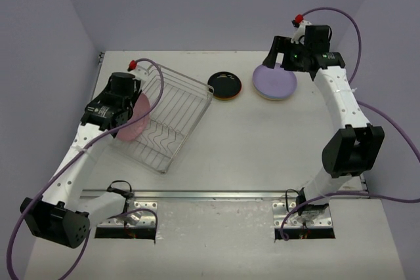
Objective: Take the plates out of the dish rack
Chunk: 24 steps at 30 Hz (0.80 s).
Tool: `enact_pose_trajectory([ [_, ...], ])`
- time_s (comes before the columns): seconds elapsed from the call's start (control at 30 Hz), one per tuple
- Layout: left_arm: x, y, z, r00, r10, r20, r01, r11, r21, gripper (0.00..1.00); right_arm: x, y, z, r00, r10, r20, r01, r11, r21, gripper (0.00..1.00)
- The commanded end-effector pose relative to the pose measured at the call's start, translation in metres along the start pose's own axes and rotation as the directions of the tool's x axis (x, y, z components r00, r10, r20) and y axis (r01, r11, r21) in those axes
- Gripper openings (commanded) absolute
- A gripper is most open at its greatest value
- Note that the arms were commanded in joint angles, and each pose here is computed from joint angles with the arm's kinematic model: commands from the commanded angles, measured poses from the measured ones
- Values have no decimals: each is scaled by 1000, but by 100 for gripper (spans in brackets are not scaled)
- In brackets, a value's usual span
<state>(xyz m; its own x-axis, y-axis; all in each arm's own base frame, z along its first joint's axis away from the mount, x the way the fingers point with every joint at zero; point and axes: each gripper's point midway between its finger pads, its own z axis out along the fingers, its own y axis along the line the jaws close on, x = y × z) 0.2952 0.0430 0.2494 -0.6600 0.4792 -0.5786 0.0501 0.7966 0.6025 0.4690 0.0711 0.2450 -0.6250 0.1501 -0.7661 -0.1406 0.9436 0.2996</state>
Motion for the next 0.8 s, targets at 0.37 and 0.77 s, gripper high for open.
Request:
enact_pose_trajectory([
  [0.37,-4,-11,43,999,47,-27,-49,997,-54,42,15,12,-6,1000,-10,-21,9,998,-54,99],
  [0.77,1,-28,70,995,75,-64,-78,996,-47,37,17,15,-4,999,-3,-37,0,997,-72,99],
])
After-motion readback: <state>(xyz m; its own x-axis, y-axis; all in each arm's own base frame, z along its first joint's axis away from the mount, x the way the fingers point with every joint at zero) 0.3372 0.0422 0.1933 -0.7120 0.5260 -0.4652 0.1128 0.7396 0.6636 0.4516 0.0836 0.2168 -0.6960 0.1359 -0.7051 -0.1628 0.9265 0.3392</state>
